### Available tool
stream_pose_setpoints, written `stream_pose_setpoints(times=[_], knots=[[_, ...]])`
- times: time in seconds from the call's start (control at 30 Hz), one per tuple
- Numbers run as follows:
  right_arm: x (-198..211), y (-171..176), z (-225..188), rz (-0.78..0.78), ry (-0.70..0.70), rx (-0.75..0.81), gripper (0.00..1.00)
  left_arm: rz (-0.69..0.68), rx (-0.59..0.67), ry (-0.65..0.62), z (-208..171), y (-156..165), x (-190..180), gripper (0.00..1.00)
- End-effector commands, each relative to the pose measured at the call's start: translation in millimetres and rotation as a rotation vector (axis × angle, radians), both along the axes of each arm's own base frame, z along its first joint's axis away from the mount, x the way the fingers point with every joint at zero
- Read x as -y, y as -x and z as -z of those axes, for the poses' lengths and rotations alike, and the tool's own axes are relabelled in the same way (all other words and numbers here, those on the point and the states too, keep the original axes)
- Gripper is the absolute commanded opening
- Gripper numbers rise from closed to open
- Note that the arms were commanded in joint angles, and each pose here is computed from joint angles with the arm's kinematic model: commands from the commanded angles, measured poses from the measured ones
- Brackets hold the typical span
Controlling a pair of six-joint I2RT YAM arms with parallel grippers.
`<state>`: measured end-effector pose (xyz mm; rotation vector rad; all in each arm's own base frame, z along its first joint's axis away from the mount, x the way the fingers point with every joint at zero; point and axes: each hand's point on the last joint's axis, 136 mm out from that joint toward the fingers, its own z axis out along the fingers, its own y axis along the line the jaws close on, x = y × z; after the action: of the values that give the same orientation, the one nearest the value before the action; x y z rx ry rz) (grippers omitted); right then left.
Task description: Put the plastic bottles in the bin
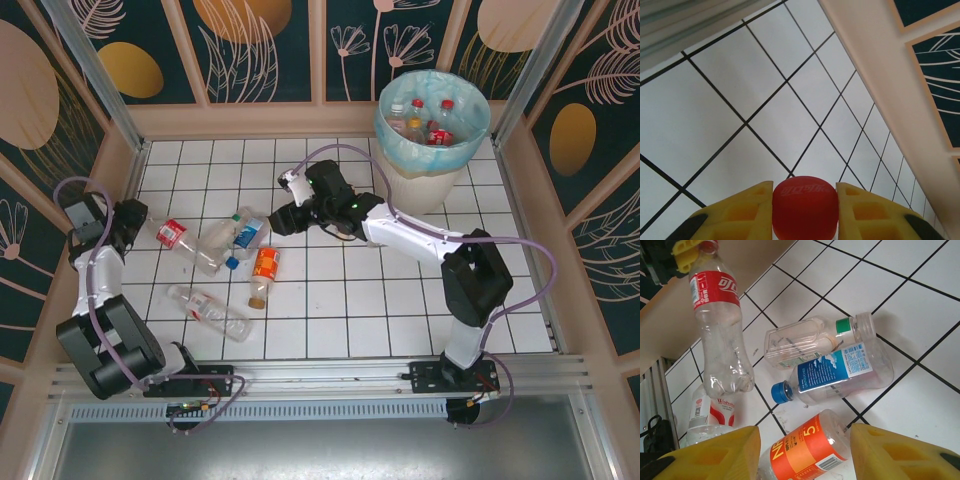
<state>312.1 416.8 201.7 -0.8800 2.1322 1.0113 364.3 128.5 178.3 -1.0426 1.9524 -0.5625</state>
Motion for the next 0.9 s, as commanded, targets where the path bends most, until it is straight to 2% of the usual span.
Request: stream_pose_setpoints(times=[0.0,0.17,0.27,0.5,0.63,0.87], knots=[[-1.0,-8.5,-38.5,0.015,-0.065,0.081,0.51,0.018,0.039,-0.082,-30.0,2.5,-1.6,0.02],[0.4,-11.6,-49.0,0.023,-0.081,0.104,0.5,0.022,0.105,-0.18,-68.4,4.9,-4.3,0.0],[1.7,-15.6,-58.7,0.03,-0.102,0.117,0.51,0.037,0.182,-0.254,-107.7,1.8,-2.1,0.0],[2.2,-22.0,-90.3,0.02,-0.177,0.138,0.51,0.12,0.351,-0.423,-190.4,-2.5,29.3,0.0],[4.0,-21.5,-112.9,-0.004,-0.237,0.155,0.52,0.245,0.469,-0.45,-230.1,-4.3,69.1,0.0],[9.6,1.6,-178.6,-0.15,-0.448,0.202,0.56,0.546,0.633,-0.441,-269.3,-7.1,175.0,0.0]])
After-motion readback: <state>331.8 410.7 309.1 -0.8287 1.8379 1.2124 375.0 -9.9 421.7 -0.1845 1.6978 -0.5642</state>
